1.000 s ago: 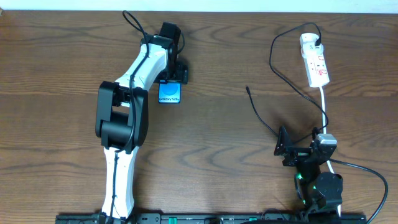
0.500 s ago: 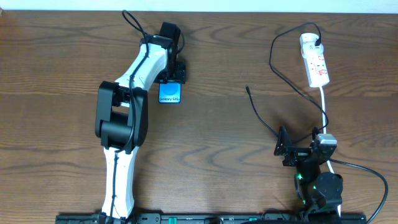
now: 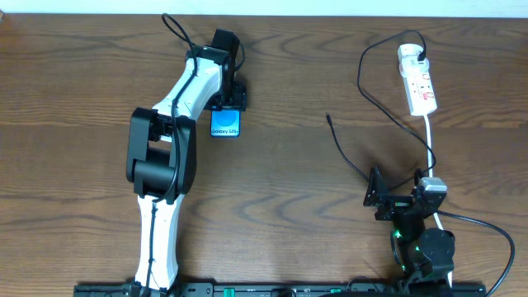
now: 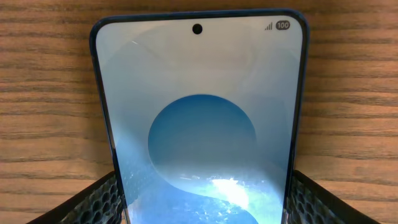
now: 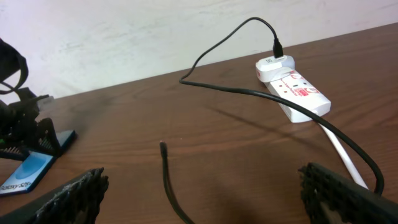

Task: Plug charger to phone and switch on socket
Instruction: 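Close the left gripper on the phone's top edge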

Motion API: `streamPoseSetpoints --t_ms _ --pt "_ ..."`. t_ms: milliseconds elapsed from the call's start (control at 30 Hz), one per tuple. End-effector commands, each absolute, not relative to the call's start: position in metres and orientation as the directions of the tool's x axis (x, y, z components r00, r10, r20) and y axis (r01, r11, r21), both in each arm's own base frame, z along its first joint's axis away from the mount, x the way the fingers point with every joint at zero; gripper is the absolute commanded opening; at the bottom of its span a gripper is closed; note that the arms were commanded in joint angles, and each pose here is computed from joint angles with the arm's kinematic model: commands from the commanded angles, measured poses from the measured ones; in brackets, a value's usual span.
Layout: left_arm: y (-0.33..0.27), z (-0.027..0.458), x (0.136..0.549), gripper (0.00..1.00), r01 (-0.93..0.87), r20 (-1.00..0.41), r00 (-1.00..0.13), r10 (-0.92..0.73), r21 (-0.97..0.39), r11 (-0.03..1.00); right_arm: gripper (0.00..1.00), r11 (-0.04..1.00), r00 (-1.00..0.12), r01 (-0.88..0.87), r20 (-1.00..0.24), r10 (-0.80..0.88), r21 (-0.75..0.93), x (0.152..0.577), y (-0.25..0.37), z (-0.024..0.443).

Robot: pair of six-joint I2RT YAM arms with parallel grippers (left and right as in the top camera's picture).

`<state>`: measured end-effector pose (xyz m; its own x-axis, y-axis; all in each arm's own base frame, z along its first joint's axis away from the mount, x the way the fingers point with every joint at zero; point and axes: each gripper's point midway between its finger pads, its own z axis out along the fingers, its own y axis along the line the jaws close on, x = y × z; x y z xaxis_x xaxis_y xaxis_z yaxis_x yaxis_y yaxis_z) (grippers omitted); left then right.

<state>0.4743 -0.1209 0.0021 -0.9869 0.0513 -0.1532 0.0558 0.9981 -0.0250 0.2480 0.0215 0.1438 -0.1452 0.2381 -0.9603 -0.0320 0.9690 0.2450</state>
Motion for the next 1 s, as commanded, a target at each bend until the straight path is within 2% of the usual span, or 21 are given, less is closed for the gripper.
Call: streamPoseSetpoints --t_ms 0,67,400,467,967 --pt "-0.1197 -0.0117 0.4687 0.55 0.062 -0.118 -0.991 0.060 -0.015 0.998 0.99 0.972 -0.143 -0.029 -0.964 0.225 0.232 0.2477 0.0210 0.1433" --pt "-0.1197 -0.0118 0.4686 0.51 0.062 -0.118 -0.991 0.060 -0.015 0.998 0.99 0.972 -0.143 -0.029 -0.964 0.226 0.232 0.2477 0.0210 0.1434" --pt "-0.1195 -0.0117 0.4681 0.19 0.062 -0.116 -0.992 0.059 -0.015 0.998 0.99 0.972 -0.143 -0.029 -0.964 0.225 0.232 0.2477 0.0210 0.1434" --pt "-0.1195 -0.0118 0.4679 0.08 0.062 -0.115 -0.992 0.059 -0.015 0.998 0.99 0.972 -0.143 -0.029 -0.964 0.225 0.232 0.2477 0.0210 0.1434" --pt "-0.1192 -0.0098 0.4667 0.07 0.062 -0.112 -0.992 0.060 -0.014 0.998 0.99 0.972 -0.143 -0.029 -0.964 0.225 0.232 0.2477 0.0210 0.1434"
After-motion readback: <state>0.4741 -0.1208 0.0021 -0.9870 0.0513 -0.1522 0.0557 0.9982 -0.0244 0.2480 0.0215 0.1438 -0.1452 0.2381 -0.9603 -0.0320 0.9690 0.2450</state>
